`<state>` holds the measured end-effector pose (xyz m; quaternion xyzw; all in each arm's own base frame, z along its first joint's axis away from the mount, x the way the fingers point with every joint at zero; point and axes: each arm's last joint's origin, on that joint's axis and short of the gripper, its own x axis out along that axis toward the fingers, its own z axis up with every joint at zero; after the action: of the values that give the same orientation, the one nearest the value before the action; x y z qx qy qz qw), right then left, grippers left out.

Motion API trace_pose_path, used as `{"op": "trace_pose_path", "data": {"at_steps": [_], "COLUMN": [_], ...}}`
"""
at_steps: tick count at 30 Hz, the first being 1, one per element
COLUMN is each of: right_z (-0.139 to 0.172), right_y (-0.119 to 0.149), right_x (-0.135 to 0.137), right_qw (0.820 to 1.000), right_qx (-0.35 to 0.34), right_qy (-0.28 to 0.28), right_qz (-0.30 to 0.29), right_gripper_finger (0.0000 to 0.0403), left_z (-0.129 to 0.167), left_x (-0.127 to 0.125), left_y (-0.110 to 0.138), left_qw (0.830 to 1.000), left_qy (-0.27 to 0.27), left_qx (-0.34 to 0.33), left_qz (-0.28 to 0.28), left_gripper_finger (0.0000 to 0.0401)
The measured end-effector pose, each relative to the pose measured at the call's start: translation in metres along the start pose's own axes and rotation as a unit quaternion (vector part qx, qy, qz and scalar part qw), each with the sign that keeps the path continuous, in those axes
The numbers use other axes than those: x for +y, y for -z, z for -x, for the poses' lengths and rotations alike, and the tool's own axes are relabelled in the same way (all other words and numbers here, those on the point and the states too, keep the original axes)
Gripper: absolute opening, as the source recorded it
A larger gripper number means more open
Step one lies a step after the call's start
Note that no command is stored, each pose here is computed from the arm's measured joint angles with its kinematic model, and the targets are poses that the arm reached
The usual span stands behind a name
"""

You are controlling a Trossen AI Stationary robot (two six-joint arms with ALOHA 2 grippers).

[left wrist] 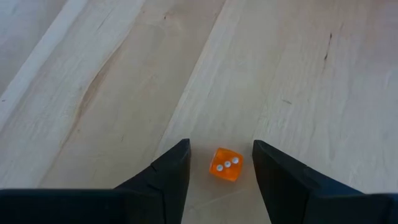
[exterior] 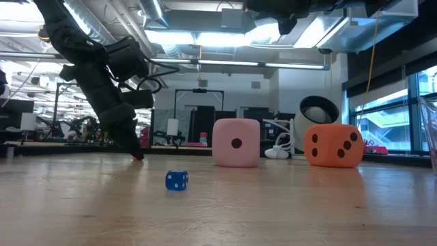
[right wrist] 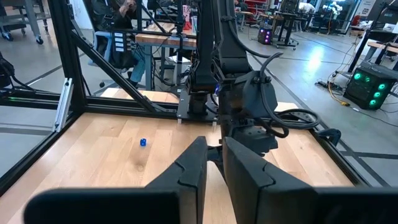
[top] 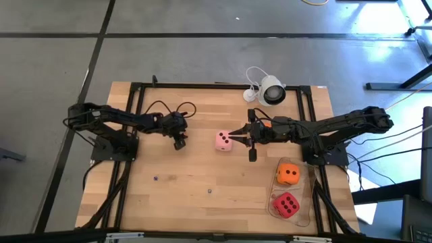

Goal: Pick & Place Dice
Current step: Put the small orange die into the transparent container

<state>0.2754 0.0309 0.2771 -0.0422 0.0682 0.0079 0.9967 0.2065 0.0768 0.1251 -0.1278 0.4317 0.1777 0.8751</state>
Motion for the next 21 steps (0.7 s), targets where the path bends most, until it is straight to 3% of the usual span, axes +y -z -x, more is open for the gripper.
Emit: {"op": "trace_pose_path", "data": {"at_steps": [21], "right_z": [0.0000], "right_y": [0.0000], "right_x": [0.0000], "right_qw": [1.000], "right_qx": [0.000], "right_qy": [0.000], "right_qz": [0.001], "right_gripper_finger": [0.0055], "left_z": [-0.0001], "left_x": [0.0002], "left_y": [0.0051], "left_qw": [1.000], "left_qy": [0.002], "left_qx": [0.026], "left_qz": [-0.008], "left_gripper_finger": [0.0168]}}
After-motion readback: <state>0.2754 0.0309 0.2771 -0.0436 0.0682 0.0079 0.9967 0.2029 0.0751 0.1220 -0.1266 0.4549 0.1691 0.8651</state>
